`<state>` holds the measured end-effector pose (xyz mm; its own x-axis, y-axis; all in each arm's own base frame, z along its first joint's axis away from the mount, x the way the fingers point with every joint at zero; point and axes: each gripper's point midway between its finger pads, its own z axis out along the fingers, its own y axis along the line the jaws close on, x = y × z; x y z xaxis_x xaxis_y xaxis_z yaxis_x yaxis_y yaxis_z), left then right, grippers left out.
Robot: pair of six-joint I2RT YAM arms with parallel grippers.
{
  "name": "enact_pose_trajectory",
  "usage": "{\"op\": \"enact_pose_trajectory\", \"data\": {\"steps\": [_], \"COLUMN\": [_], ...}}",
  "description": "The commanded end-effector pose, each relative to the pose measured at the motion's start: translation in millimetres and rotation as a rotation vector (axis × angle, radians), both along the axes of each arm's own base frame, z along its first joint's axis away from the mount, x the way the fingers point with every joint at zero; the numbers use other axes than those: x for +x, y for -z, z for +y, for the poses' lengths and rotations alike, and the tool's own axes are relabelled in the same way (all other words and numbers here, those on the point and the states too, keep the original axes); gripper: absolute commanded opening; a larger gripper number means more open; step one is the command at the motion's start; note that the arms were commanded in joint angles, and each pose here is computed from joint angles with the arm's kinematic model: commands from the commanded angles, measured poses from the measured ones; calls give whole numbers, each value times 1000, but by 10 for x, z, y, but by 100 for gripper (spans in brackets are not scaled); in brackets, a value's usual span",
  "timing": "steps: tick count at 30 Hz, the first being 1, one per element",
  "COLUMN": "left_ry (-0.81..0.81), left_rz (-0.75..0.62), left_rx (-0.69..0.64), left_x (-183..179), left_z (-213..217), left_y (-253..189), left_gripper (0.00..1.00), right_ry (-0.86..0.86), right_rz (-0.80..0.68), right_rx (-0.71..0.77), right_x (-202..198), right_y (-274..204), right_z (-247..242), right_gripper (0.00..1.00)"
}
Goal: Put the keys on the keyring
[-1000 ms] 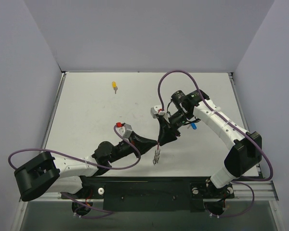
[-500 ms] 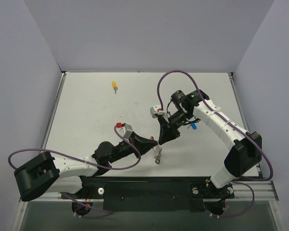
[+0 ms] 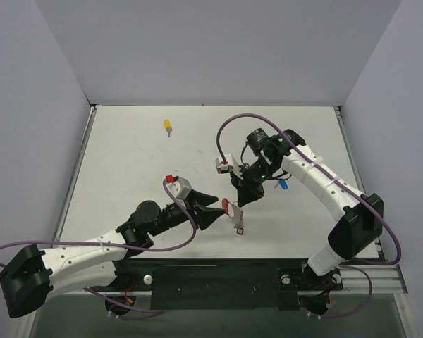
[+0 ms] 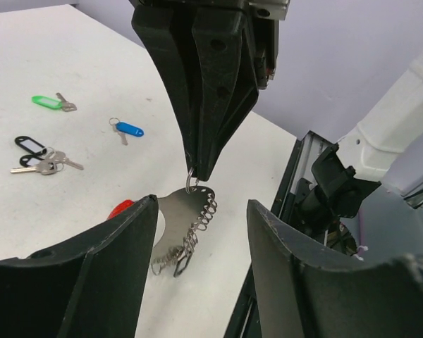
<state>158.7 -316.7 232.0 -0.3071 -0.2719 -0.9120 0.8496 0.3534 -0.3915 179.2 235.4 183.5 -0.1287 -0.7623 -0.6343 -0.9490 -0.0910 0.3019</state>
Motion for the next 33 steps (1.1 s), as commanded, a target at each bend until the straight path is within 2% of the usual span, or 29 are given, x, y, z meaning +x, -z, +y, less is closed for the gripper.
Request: {"op": "enact_pose_trajectory", "data": {"steps": [1, 10, 14, 23, 33], "left_ry": [-1, 89, 72, 35, 59], "left_rz": [-52, -264, -352, -418, -406], "left_rx": [118, 264, 279, 228, 206], "left_x": [65, 87, 171, 277, 243], "left_z": [-1, -253, -322, -469, -569], "left_y": [-32, 44, 27, 27, 11], "left_gripper": [63, 64, 57, 54, 38], "right_ry": [6, 3, -6, -16, -21], "right_rz": [-60, -53, -45, -16, -12], "right_rx": [-91, -126, -127, -115, -111], "right_x": [19, 15, 5, -27, -40], "right_y": [-71, -64, -58, -48, -49], "right_z": [-102, -138, -138, -108, -101], "right_gripper": [0, 0, 0, 0, 0]}}
